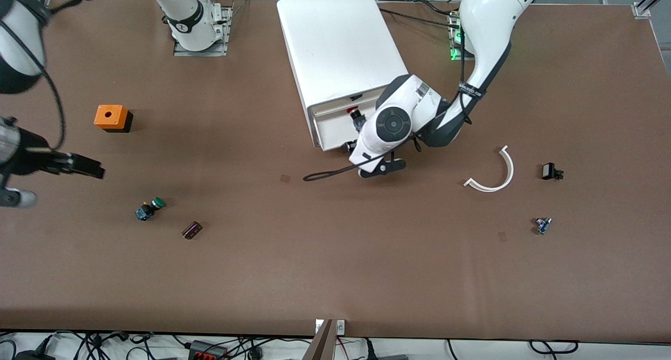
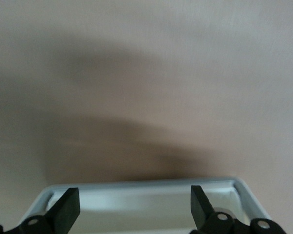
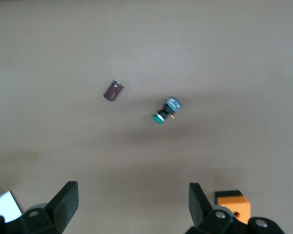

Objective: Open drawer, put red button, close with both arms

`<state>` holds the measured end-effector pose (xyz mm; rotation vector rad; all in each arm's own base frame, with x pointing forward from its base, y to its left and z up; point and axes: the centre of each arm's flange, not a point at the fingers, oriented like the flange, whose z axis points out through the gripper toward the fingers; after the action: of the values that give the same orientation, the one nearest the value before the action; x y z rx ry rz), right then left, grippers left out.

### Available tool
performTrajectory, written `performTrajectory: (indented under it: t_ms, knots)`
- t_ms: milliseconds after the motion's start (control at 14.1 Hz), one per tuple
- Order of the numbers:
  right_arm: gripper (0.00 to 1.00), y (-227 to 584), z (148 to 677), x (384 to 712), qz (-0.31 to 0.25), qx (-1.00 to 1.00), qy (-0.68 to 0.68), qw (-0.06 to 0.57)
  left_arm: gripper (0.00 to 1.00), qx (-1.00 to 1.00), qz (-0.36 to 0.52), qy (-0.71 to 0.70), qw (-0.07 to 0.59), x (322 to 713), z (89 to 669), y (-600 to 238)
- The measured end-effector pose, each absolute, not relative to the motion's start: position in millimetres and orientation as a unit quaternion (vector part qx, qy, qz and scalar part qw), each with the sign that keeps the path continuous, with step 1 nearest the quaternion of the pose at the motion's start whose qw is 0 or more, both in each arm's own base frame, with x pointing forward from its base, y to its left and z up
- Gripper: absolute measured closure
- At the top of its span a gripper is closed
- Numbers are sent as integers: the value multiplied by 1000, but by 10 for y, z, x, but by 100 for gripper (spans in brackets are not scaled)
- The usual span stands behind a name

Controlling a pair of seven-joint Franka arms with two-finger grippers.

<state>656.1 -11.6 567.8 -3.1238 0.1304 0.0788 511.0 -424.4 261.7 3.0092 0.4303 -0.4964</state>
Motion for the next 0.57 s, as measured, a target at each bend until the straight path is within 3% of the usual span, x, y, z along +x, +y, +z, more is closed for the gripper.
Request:
performTrajectory:
  t_ms: [283,567]
  knots:
    - [0,-337,5890,6288,21,-1000,8,-2,0,967,-214,137,29,4880,2705,-4363]
    - [0,-287,5701,6189,22,-1000,2,-5,0,959,-239,150,36,4891,2727,-4301]
